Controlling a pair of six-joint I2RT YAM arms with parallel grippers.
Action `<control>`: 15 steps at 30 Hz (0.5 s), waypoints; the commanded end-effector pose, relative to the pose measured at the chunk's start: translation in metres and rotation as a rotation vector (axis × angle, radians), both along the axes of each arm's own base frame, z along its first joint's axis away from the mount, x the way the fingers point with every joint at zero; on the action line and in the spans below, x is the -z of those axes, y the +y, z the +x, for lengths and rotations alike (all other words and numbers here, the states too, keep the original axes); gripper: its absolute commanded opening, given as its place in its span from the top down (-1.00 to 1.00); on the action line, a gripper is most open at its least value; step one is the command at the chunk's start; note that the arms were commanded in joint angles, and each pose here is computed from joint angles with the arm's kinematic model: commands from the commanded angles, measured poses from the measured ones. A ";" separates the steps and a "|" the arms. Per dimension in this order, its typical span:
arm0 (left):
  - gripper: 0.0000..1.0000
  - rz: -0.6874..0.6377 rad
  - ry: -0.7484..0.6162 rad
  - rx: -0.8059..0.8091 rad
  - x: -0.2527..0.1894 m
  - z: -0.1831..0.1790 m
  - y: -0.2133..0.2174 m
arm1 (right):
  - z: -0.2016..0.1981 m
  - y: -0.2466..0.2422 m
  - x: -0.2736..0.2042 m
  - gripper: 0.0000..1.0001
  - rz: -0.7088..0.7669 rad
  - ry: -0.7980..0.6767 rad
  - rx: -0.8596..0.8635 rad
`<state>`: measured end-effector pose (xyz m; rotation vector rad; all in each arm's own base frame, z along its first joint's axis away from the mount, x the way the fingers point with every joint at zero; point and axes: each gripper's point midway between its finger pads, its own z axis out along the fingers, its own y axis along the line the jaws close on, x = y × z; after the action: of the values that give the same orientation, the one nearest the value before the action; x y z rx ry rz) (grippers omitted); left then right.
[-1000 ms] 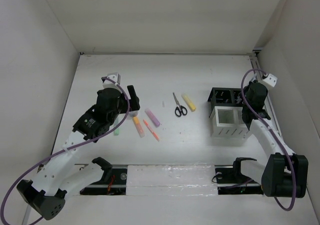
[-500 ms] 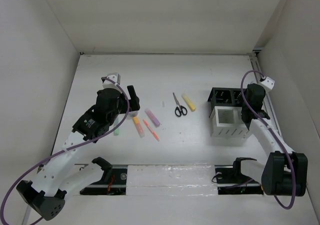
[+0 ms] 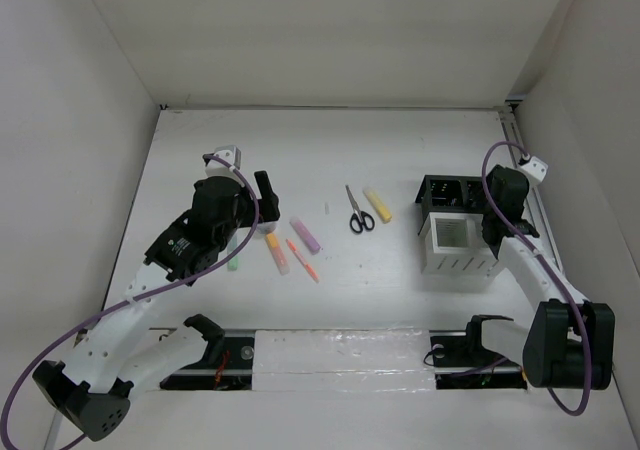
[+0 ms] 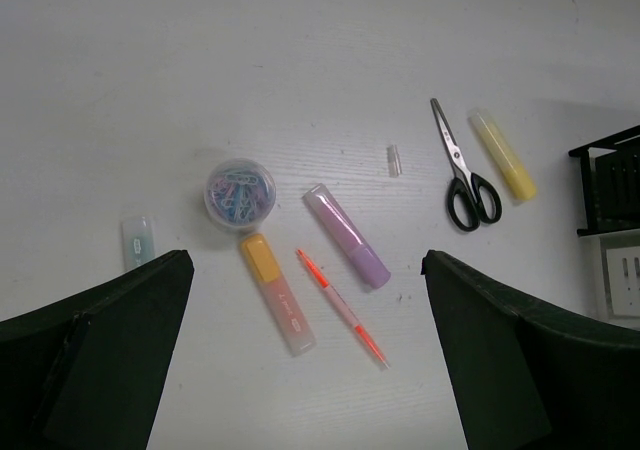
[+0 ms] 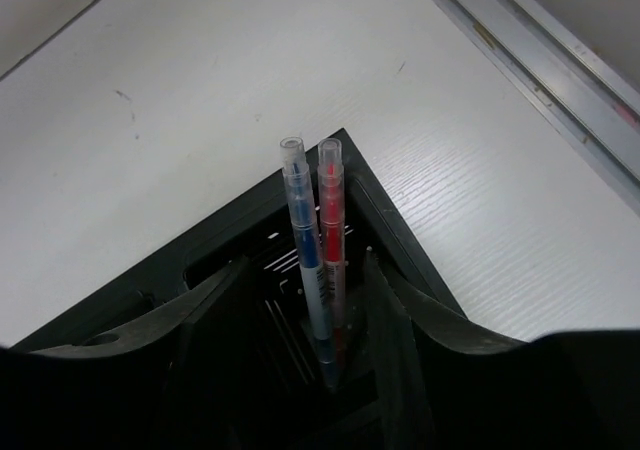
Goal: Sort the stationery into containers
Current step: Place the pen in the storage box.
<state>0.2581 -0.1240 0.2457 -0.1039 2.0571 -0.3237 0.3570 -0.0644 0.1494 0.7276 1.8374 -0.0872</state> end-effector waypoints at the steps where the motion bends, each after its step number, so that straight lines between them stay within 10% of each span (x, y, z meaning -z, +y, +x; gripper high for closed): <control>1: -0.98 -0.005 -0.026 0.013 -0.004 0.002 -0.002 | 0.004 0.001 -0.014 -0.11 0.018 -0.048 -0.009; 15: -0.98 0.013 -0.006 -0.030 0.001 0.007 0.002 | -0.013 0.057 -0.126 -0.74 0.086 -0.320 -0.294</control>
<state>0.2597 -0.1234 0.2432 -0.1047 2.0638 -0.3096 0.3448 -0.0297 0.2308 0.5960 1.6968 0.1584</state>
